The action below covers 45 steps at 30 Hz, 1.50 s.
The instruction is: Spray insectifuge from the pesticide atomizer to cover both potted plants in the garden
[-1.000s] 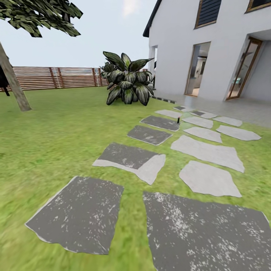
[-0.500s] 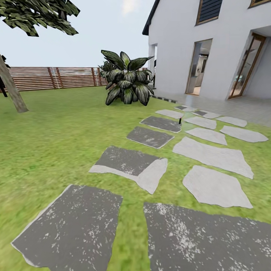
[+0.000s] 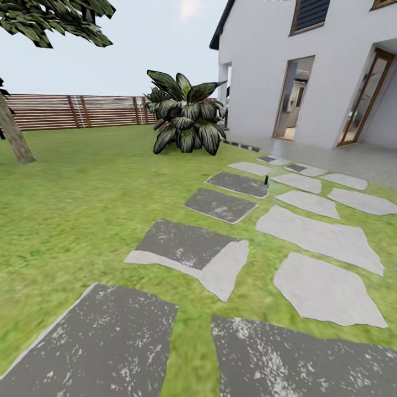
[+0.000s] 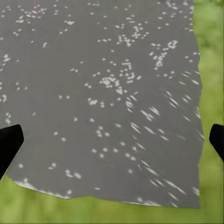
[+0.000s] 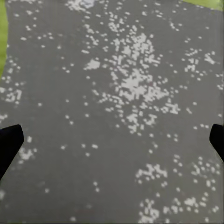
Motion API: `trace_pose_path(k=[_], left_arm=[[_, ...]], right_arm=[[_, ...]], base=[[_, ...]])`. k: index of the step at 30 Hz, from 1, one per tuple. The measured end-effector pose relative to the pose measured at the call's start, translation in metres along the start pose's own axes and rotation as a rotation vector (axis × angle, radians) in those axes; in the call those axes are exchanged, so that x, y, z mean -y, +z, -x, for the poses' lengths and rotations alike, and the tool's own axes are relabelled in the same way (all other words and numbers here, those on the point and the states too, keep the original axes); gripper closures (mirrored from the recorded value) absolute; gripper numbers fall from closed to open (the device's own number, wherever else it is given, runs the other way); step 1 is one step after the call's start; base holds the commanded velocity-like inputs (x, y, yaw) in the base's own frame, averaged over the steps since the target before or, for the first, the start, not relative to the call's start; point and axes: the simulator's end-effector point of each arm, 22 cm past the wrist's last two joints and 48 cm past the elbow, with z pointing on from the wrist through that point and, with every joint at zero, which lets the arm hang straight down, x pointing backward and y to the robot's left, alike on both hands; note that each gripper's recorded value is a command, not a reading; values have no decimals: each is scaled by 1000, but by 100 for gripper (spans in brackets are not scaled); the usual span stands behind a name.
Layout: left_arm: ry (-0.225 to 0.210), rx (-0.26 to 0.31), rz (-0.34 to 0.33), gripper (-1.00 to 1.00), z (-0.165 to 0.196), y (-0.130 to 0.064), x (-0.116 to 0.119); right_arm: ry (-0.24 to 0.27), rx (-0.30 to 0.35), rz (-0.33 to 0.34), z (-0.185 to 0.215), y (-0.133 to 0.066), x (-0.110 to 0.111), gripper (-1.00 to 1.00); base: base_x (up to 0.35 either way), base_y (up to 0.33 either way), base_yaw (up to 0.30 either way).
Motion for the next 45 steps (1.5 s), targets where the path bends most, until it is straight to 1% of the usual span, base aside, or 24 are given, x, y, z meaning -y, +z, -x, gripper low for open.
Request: trace_pose_path(k=[37, 45], left_arm=[[-1, 0, 0, -100, 0, 0, 0], [-1, 0, 0, -100, 0, 0, 0]], right_arm=[[1, 2, 0, 1, 0, 0, -100], [4, 4, 0, 2, 0, 0, -100]], base=[[340, 0, 0], [340, 0, -176]])
